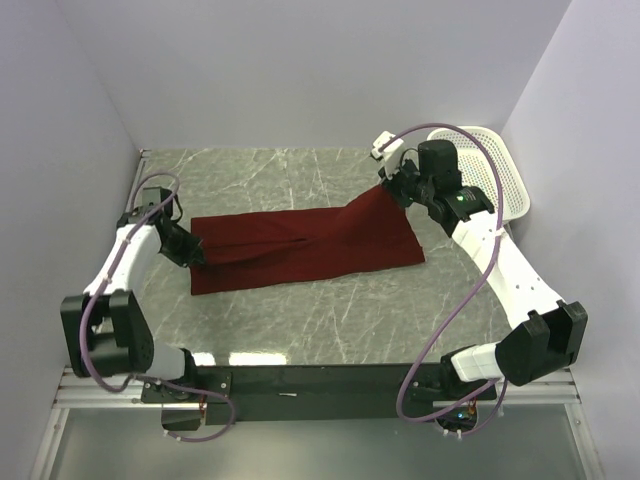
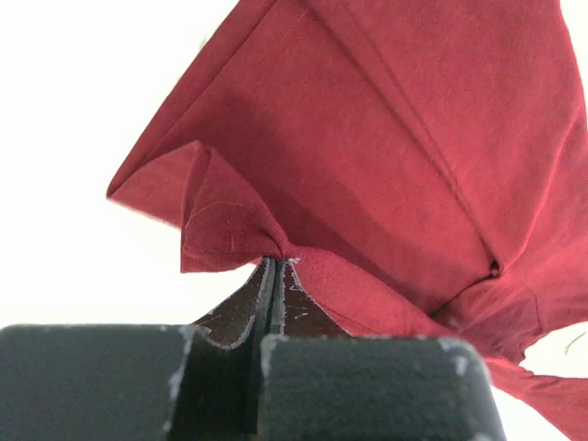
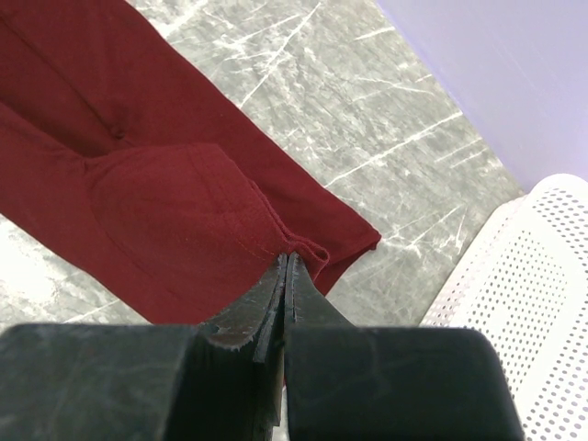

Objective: Fold and stack the t-shirts
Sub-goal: Fold the tshirt

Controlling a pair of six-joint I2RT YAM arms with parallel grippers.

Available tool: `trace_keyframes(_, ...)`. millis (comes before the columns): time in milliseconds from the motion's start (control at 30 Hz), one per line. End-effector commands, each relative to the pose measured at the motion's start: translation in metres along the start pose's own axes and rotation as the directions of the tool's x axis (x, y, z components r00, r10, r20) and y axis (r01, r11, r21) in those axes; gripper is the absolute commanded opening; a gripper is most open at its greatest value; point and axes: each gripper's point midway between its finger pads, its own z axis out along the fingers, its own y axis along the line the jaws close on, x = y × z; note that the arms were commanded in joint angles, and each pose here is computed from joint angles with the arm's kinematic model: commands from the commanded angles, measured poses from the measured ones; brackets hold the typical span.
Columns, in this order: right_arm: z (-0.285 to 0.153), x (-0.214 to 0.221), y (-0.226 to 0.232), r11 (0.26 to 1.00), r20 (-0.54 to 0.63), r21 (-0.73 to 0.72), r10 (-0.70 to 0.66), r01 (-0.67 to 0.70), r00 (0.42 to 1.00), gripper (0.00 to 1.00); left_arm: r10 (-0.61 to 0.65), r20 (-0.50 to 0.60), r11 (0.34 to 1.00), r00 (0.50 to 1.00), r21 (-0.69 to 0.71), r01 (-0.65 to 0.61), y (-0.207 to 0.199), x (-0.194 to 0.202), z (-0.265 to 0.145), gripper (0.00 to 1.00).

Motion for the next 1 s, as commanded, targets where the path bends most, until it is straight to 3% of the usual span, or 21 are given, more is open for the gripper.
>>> trace_keyframes(0, -0.005, -0.022, -0.01, 1.0, 0.076, 0.029, -0.003, 0.001, 0.997, 0.0, -0.002, 0.016, 1.0, 1.0, -0.006, 0.002, 0.015, 0.009, -0.017, 0.0)
trace_keyframes(200, -0.014, -0.022, -0.001, 1.0, 0.109, 0.003, -0.009, 0.009, 0.994, 0.0, -0.027, -0.002, 0.999, 1.0, 0.018, 0.027, 0.031, 0.032, -0.037, 0.0)
trace_keyframes(367, -0.046, -0.033, 0.013, 1.0, 0.193, -0.011, -0.027, 0.029, 0.981, 0.0, -0.043, -0.024, 0.997, 0.999, 0.056, 0.044, 0.042, 0.052, -0.049, 0.01)
trace_keyframes(600, -0.082, -0.011, 0.069, 0.979, 0.24, -0.181, -0.05, 0.096, 0.969, 0.0, -0.058, -0.061, 0.998, 0.996, 0.028, 0.06, 0.068, 0.076, -0.034, 0.01)
trace_keyframes(767, -0.088, 0.014, 0.09, 0.97, 0.231, -0.221, -0.053, 0.106, 0.971, 0.0, -0.072, -0.052, 0.997, 0.996, 0.02, 0.073, 0.071, 0.076, -0.032, 0.01)
trace_keyframes(967, -0.073, 0.021, 0.082, 0.978, 0.204, -0.191, -0.047, 0.087, 0.978, 0.0, -0.099, -0.013, 0.995, 0.995, 0.01, 0.099, 0.06, 0.059, -0.033, 0.01)
